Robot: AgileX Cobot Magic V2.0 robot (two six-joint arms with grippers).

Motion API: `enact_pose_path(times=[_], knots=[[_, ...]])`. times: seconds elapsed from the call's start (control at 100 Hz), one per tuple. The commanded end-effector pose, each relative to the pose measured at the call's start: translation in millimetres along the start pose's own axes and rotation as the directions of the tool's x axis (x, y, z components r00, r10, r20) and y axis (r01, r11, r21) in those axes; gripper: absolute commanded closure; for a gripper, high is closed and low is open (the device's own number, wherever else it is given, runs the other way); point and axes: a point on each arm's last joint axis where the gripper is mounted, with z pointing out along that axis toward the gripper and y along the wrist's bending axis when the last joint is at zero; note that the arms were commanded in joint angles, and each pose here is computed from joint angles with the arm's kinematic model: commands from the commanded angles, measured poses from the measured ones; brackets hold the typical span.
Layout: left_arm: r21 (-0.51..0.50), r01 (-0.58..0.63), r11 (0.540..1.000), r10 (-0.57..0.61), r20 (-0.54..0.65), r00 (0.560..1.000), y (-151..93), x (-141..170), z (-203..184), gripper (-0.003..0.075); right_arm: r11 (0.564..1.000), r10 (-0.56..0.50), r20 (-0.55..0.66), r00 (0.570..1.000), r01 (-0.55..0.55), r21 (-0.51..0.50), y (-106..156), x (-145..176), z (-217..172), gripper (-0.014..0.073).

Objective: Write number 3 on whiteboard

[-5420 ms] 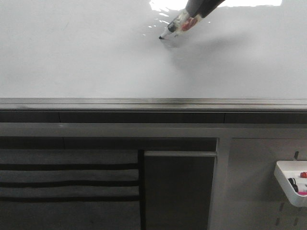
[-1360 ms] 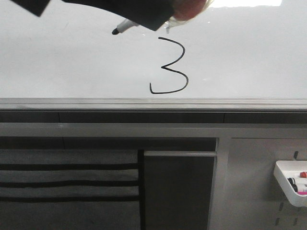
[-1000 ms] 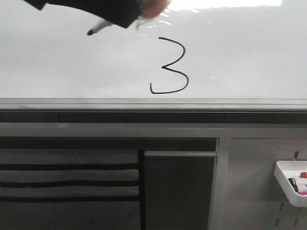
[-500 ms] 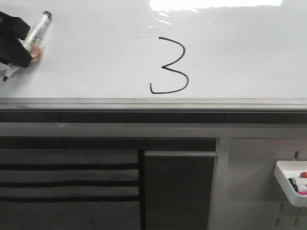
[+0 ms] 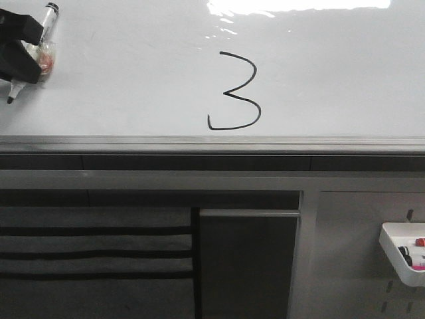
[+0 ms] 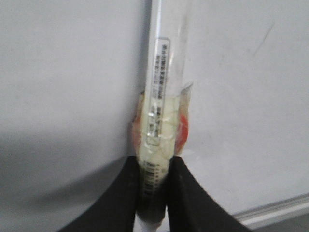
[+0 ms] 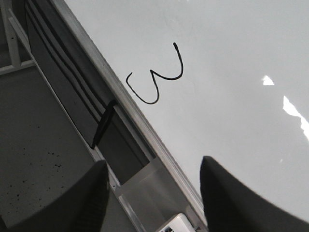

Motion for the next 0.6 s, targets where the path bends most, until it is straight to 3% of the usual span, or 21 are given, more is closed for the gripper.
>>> enact_pose_path(times=[0.0, 0.41, 0.47, 0.59], knots=[[-0.101, 0.055, 0.993, -0.036, 0.19, 0.981, 9.3, -25.0, -11.0, 0.0739, 0.998, 0.01, 0.066, 0.998, -0.014, 0.059, -7.7, -9.2, -5.6, 0.0224], [-0.114, 0.058, 0.992, -0.034, 0.207, 0.978, 10.6, -26.4, -11.4, 0.0725, 0.998, 0.01, 0.066, 0.998, -0.014, 0.059, -7.7, -9.2, -5.6, 0.0224], [-0.116, 0.047, 0.992, -0.022, 0.205, 0.978, 10.6, -26.4, -11.4, 0.068, 0.998, 0.01, 0.066, 0.998, -0.014, 0.059, -7.7, -9.2, -5.6, 0.0224], [-0.117, 0.043, 0.992, -0.019, 0.205, 0.979, 10.6, -26.4, -11.4, 0.0507, 0.998, 0.01, 0.066, 0.998, -0.014, 0.059, -7.7, -9.2, -5.6, 0.0224]])
